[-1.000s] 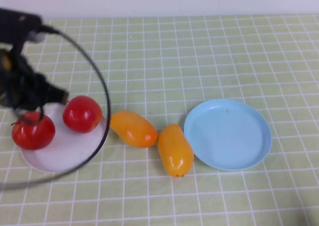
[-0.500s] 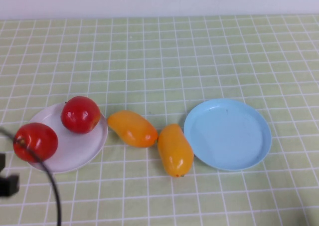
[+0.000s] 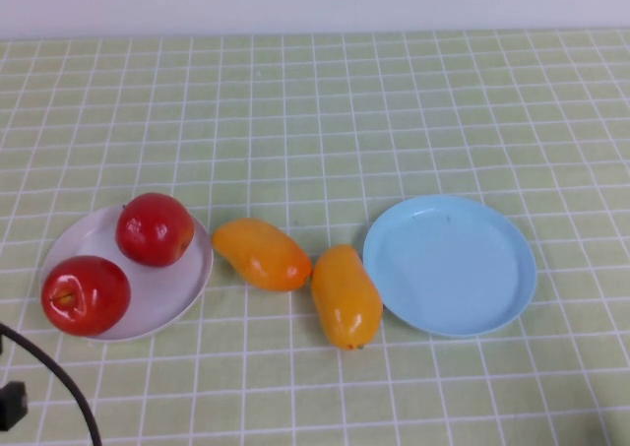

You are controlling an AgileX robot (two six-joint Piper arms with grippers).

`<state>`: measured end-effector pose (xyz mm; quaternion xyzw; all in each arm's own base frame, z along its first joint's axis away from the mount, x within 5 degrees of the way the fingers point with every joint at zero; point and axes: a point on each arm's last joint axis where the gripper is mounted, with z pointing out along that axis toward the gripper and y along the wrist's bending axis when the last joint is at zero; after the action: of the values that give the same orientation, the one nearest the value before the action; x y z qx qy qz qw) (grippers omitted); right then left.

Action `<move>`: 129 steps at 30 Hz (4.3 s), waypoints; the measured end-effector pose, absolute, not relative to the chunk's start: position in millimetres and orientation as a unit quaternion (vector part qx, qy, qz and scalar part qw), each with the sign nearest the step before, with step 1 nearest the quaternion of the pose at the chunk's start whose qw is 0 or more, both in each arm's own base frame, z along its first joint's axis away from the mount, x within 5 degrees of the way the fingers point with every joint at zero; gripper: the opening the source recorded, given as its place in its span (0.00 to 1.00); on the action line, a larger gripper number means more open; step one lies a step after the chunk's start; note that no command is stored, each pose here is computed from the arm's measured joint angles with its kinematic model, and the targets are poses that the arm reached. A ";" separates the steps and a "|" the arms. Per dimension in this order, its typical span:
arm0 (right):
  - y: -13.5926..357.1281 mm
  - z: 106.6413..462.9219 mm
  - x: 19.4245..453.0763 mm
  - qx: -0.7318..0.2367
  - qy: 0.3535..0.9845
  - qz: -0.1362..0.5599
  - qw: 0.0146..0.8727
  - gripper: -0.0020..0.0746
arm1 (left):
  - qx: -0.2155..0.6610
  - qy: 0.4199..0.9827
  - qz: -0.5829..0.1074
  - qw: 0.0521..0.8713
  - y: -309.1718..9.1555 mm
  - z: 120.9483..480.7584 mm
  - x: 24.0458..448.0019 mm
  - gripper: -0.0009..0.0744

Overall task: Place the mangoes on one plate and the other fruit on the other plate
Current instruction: Put another type of fruit in the right plate

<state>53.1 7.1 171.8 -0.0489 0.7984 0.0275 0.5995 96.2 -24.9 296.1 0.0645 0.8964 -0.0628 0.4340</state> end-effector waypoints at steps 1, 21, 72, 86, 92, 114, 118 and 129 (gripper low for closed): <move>7.1 171.8 53.1 -0.049 0.798 0.027 0.600 0.00 | 0.069 0.886 -0.065 0.454 -25.3 295.7 97.1 0.02; 7.1 171.8 53.1 -0.049 0.798 0.027 0.600 0.00 | 0.036 0.712 -0.008 0.701 -3.6 199.5 56.3 0.02; 10.0 196.8 56.4 0.183 0.685 0.272 0.651 0.00 | 0.048 0.804 -0.002 0.593 -3.4 171.7 52.4 0.02; 36.2 265.0 58.6 0.083 0.779 0.322 0.532 0.01 | 0.048 0.804 -0.002 0.593 -3.4 171.7 52.4 0.02; 44.1 295.9 90.4 -0.024 0.886 0.251 0.390 0.01 | 0.048 0.804 -0.002 0.593 -3.4 171.7 52.4 0.02; 152.2 309.8 193.5 -0.336 0.895 0.194 0.221 0.01 | 0.048 0.804 -0.002 0.593 -3.4 171.7 52.4 0.02; 179.9 305.4 201.8 -0.386 0.886 0.172 0.191 0.10 | 0.048 0.804 -0.002 0.593 -3.4 171.7 52.4 0.02; 241.3 295.7 224.2 -0.419 0.882 0.152 0.155 0.76 | 0.048 0.804 -0.002 0.593 -3.4 171.7 52.4 0.02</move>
<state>224.2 241.3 295.7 -0.4190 0.8816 0.1523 0.1550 52.4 -3.4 171.7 0.0480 0.8040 -0.0016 0.5927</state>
